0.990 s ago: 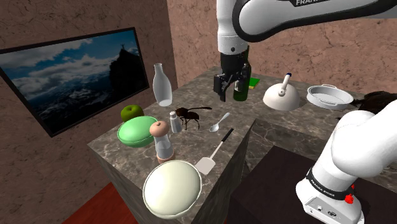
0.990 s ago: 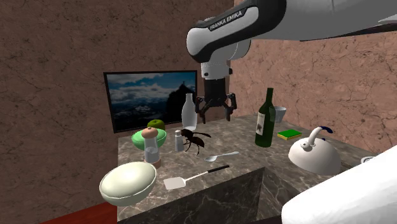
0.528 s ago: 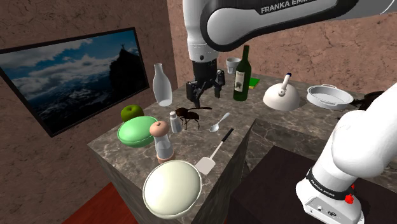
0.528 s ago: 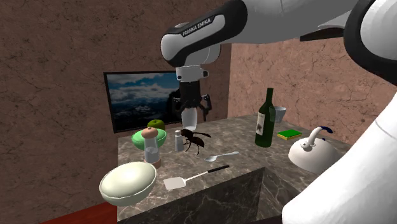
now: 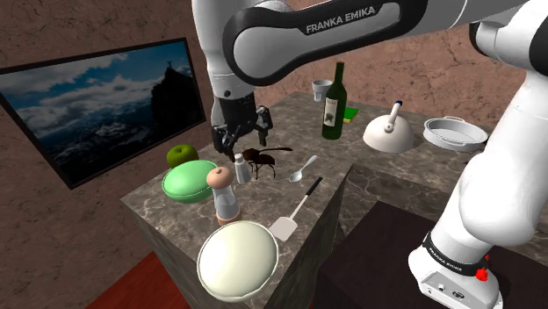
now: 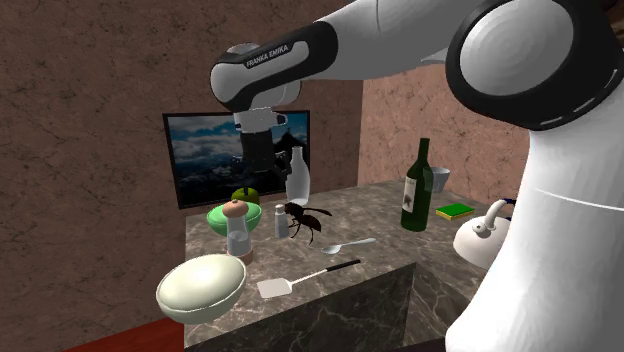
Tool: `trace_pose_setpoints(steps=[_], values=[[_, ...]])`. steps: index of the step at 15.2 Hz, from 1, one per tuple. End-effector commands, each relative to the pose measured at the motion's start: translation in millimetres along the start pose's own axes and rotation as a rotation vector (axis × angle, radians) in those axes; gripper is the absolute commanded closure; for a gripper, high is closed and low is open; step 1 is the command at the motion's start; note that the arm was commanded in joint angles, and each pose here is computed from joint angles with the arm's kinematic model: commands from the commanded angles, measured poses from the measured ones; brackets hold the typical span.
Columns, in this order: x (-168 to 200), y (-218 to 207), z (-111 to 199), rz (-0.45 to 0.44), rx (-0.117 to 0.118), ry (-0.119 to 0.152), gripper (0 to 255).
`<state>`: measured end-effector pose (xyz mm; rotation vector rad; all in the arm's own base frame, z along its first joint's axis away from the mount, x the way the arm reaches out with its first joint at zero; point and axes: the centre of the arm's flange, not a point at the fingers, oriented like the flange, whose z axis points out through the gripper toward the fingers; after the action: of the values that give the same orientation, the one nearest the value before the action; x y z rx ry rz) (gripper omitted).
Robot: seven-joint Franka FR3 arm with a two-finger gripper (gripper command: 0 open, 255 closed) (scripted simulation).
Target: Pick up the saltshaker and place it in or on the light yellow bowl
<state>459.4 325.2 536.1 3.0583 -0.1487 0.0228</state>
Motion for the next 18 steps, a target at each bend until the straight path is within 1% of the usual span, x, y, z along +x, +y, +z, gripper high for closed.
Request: trace_pose_setpoints(steps=[1, 6, 7, 14, 18], values=[[9, -24, 2, 0.001, 0.000, 0.007, 0], [31, -86, 5, -0.003, -0.002, 0.023, 0], [31, -87, 5, -0.003, -0.002, 0.023, 0], [32, -86, 45, -0.003, -0.002, 0.023, 0], [32, -86, 45, -0.003, -0.002, 0.023, 0]])
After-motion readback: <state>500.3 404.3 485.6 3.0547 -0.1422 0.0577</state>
